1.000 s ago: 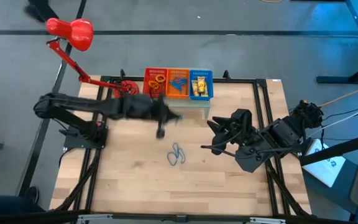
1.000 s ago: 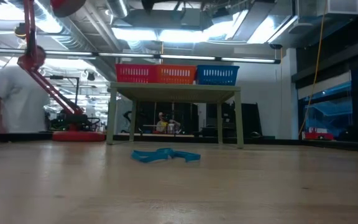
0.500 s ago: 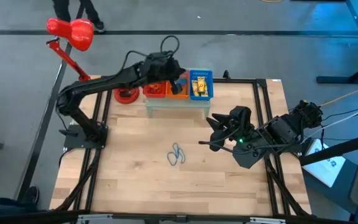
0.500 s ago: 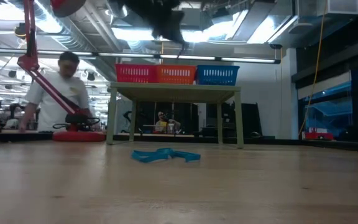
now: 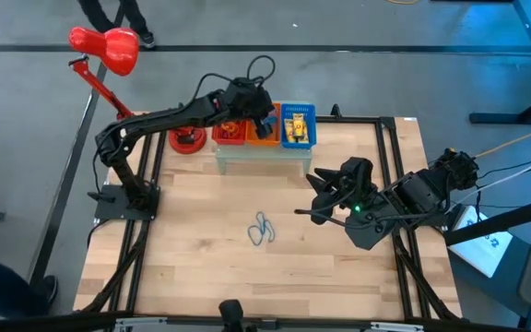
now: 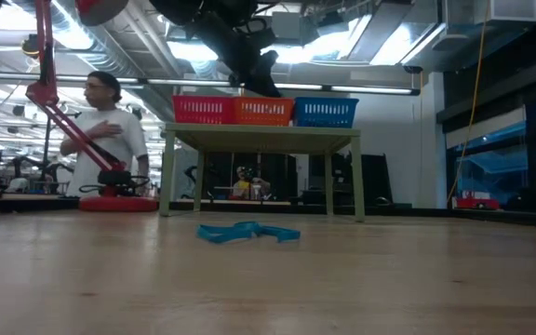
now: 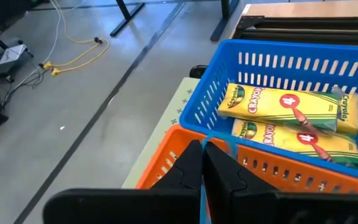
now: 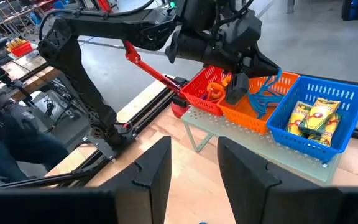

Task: Pick & Place Office Desk Supplies
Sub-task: Put the blue rubber band into the orange bin on the shelf

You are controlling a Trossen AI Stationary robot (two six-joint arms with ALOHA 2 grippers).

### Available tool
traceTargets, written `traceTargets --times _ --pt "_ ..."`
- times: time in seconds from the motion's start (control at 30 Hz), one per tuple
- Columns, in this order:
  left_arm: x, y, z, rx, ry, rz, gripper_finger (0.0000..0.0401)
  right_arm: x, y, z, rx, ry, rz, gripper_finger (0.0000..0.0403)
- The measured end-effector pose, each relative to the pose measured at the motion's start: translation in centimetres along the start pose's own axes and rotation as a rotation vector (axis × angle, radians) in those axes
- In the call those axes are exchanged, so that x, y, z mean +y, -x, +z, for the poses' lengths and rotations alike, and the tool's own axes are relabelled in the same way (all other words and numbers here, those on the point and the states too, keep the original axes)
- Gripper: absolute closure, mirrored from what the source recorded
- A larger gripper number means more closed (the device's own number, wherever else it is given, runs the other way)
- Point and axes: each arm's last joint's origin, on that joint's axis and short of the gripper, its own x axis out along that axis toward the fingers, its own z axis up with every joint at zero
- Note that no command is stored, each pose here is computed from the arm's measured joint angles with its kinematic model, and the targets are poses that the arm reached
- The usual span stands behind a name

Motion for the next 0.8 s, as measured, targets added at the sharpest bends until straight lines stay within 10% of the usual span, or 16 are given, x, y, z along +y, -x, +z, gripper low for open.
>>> traceTargets --times 0.33,0.8 --pt "0.1 0.2 0.0 -0.002 0.026 -0.005 0.0376 0.0 0.0 0.0 0.001 0.01 -0.002 0.027" --pt "0.6 4.5 1.8 -0.079 0.038 -0.022 0.0222 0.0 0.0 0.0 0.004 0.015 0.0 0.027"
